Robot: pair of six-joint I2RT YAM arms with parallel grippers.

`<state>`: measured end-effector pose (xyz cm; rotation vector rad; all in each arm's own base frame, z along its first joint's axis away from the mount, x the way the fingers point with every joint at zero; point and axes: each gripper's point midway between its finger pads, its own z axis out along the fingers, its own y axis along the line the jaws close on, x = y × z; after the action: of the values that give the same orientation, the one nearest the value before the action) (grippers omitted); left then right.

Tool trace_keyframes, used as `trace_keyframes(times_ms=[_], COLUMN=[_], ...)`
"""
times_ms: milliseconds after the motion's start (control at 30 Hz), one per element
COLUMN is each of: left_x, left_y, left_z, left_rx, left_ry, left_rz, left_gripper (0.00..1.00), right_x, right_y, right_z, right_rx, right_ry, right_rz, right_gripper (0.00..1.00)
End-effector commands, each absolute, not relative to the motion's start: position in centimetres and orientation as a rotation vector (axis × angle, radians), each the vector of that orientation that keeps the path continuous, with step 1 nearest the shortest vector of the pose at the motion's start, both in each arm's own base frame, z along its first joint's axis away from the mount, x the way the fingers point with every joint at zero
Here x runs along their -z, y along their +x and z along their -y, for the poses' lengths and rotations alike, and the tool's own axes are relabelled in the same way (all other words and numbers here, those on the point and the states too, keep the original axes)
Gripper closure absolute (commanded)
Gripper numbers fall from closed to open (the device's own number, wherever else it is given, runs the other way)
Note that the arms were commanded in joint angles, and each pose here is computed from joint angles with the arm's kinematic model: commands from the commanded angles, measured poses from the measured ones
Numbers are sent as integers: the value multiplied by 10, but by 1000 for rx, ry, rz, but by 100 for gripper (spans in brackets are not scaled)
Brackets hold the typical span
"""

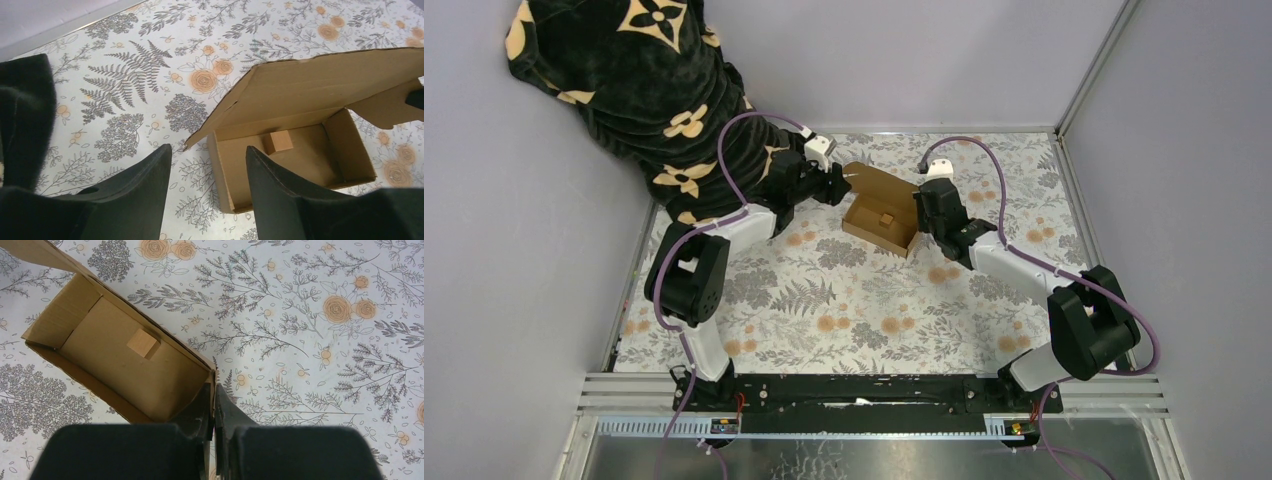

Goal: Fold the paper box

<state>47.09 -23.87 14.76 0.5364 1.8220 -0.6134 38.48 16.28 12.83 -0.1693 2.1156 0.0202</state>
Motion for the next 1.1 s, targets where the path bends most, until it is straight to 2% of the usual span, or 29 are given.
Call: trace_keyframes(times_ms=[0, 533, 633, 900, 1067], left_x=[-153, -160, -163, -160, -155], left_y=[488, 498, 499, 499, 499], left_z=[229, 250, 251, 253, 253], left_rx=[541, 642, 650, 661, 662], left_ry=[532, 590, 594, 606, 614], left_rz=[-1795, -1739, -1729, -1734, -1751], left_gripper=[37, 37, 40, 58, 62], right_x=[-148, -149, -148, -146, -146], right_y=[396, 397, 398, 398, 398], right_z=[-169, -168, -168, -169, -168], right_rx=[-44, -36, -37, -38, -42], right_ry=[-176, -198, -198, -200, -198], right_rz=[-2073, -2075, -2077, -2080, -2080], right_gripper=[100, 100, 100, 100, 100])
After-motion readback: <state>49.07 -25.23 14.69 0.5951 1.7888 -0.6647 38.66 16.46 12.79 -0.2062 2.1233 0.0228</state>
